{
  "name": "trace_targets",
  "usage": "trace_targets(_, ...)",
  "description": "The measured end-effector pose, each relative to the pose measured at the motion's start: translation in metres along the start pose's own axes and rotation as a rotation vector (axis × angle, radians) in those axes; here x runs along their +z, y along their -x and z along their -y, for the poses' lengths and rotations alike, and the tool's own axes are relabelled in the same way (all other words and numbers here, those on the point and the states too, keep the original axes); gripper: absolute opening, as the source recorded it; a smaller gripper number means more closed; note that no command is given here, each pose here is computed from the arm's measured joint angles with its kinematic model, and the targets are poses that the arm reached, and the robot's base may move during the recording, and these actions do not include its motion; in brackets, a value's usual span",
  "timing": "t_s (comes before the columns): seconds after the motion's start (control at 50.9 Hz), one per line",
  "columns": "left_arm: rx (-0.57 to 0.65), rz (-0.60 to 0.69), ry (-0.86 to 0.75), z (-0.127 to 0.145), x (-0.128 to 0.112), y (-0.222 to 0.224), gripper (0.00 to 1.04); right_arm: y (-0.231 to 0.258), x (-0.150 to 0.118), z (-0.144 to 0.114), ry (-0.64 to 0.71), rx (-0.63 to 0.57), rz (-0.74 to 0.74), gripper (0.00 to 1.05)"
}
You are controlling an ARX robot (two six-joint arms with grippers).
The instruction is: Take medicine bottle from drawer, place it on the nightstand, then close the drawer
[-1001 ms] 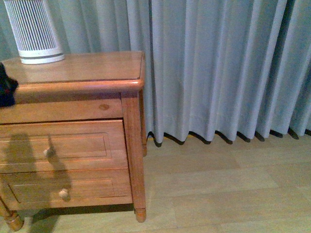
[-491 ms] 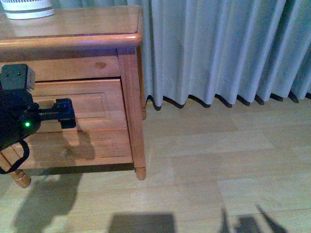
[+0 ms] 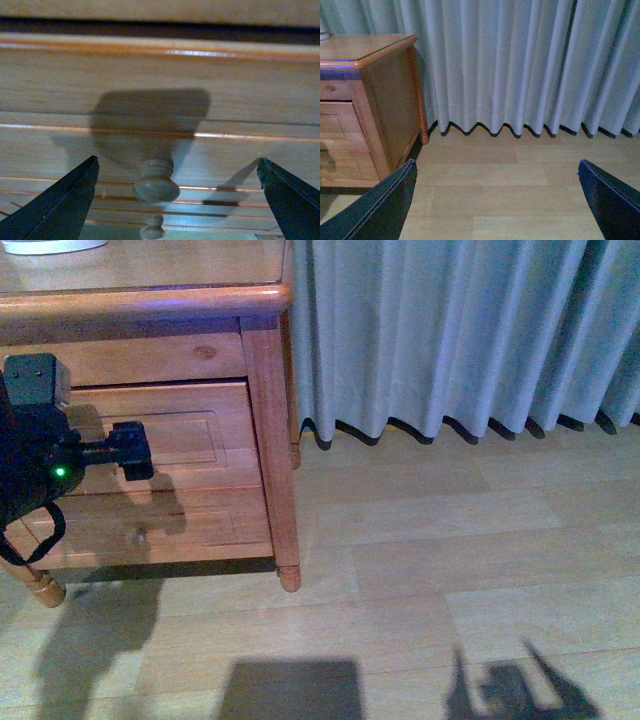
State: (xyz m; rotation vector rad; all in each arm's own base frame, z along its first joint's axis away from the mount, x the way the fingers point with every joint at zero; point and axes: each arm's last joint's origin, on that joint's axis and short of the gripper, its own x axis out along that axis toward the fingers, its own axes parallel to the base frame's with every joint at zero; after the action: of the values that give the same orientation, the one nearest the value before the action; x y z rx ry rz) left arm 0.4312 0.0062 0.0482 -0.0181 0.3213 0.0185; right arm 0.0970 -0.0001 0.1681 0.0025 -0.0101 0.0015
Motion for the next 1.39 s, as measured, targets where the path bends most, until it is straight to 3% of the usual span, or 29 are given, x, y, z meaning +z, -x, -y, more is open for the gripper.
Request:
trace_targets(0.236, 0.006, -0.03, 0.003, -0.003, -0.013, -0.005, 0.98, 0.0, 0.0, 0.0, 0.0, 0.0, 0.0, 0.98)
trace_targets(0.55, 0.005, -0.019, 0.006, -0.004, -0.01, -0.007, 0.43, 0.0, 0.0, 0.0, 0.0, 0.0, 0.0, 0.98)
trace_targets(0.668, 0.01, -0.017, 0.011, -0.009, -0.01, -0.007, 0.28, 0.0, 0.0, 0.0, 0.0, 0.0, 0.0, 0.98)
trace_targets(0.982, 0.004, -0.002, 0.012, -0.011, -0.017, 0.02, 0.26, 0.0, 0.0, 0.0, 0.0, 0.0, 0.0, 0.98)
trace_targets(1.394, -0.011, -0.071, 0.066, -0.012, -0.067, 0.143, 0.26, 0.0, 0.0, 0.0, 0.0, 0.0, 0.0, 0.98)
